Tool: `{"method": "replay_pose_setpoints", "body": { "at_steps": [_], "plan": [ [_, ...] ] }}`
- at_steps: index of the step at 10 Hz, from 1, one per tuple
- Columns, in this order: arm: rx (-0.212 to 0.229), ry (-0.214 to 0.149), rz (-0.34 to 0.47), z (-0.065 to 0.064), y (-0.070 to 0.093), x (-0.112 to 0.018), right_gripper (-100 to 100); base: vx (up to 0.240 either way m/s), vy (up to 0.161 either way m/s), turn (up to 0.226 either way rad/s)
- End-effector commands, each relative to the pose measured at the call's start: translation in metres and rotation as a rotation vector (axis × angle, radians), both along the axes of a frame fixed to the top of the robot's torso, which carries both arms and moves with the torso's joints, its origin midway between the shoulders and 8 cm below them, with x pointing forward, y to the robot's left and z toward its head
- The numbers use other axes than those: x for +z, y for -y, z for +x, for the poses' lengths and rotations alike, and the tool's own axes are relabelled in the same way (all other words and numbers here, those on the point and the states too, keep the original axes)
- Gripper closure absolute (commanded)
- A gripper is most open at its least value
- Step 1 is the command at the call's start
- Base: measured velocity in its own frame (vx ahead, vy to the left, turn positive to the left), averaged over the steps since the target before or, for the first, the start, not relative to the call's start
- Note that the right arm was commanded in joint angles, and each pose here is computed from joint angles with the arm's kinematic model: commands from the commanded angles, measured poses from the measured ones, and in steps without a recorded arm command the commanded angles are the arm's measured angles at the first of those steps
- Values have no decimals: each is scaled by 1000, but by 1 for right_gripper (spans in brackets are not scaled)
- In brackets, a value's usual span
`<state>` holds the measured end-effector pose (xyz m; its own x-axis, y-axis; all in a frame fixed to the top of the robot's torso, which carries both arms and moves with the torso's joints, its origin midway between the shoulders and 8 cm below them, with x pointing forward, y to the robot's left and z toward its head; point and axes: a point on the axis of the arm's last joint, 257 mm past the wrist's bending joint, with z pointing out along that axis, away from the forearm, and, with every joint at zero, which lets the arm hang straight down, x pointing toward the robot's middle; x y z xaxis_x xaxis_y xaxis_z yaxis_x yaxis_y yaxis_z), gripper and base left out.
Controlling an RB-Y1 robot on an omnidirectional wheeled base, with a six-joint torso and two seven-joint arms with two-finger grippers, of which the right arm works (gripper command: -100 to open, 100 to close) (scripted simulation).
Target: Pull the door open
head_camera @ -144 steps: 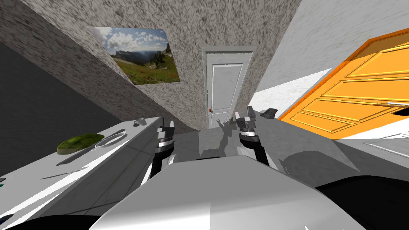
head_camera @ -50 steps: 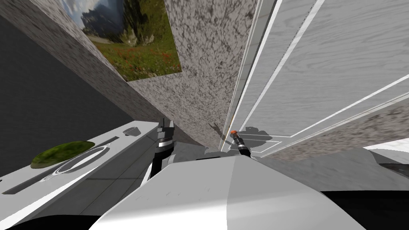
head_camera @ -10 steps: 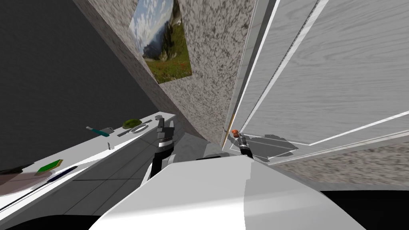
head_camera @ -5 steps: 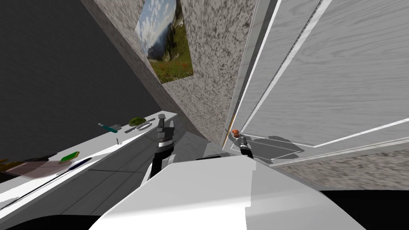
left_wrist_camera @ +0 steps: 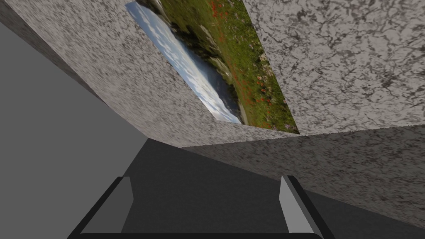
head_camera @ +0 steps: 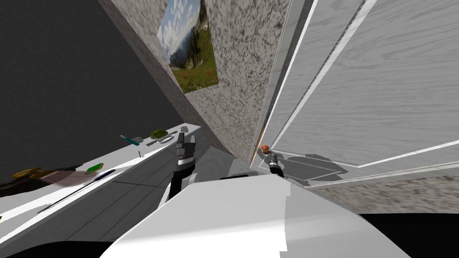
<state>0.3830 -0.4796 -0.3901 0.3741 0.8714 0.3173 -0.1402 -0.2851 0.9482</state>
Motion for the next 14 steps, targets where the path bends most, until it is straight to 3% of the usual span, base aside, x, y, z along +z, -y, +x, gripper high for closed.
{"method": "replay_pose_setpoints", "body": {
  "at_steps": [1,4,6,7,13,14],
  "plan": [
    [16,52,56,12,-9,10,100,-39,-7,64],
    [5,89,144,11,-6,9,100,-46,-11,77],
    [5,93,153,11,-6,9,100,-26,-5,19],
    [-20,82,201,3,0,-2,-100,-37,-20,-23],
    [-28,183,409,13,-17,-2,-100,-85,10,27],
    [-28,185,414,13,-17,-2,-100,-61,1,4]
  ]
}}
